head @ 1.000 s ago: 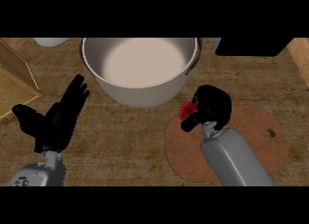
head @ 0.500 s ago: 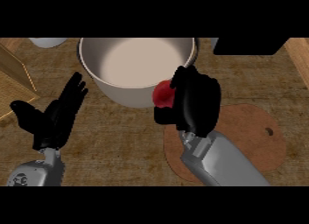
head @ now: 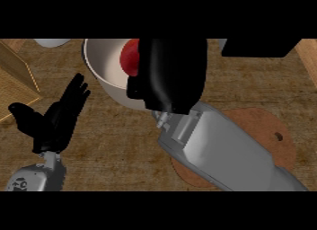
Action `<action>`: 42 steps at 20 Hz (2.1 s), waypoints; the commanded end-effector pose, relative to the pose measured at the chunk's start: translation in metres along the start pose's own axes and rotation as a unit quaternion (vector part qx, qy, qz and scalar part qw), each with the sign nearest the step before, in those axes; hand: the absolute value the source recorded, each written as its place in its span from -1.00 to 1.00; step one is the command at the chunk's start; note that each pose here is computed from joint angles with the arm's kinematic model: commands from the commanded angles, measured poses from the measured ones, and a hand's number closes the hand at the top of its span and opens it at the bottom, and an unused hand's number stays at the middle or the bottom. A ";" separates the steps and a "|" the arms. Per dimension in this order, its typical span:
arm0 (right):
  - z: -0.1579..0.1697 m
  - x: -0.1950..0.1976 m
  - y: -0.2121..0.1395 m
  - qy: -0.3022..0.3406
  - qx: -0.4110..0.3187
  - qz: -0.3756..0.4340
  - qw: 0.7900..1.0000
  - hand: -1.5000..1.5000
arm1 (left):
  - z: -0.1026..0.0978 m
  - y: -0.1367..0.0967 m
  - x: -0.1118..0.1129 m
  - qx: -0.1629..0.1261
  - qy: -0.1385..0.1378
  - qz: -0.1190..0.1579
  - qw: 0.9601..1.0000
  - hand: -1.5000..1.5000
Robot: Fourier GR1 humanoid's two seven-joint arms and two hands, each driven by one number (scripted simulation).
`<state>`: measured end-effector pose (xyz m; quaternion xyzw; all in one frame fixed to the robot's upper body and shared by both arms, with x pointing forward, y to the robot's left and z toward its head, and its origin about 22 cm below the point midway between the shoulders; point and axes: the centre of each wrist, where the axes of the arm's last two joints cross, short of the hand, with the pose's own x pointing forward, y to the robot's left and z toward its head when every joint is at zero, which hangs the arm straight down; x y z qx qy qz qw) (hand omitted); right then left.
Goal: Pick the pear from the cutting board and place it in the pot
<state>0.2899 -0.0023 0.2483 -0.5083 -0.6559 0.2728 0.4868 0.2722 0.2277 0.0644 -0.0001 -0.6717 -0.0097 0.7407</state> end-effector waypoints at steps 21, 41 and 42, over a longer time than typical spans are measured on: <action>-0.112 -0.022 0.089 0.123 0.109 -0.015 0.986 1.00 | -0.009 -0.022 0.009 -0.033 -0.009 -0.011 0.999 0.00; -0.124 -0.049 0.094 0.196 -0.101 -0.319 0.922 -1.00 | -0.001 -0.009 0.005 -0.012 -0.010 -0.003 1.000 0.00; -0.121 -0.059 0.104 0.213 -0.102 -0.314 0.920 -1.00 | 0.000 -0.027 0.004 -0.001 -0.012 0.002 1.000 0.00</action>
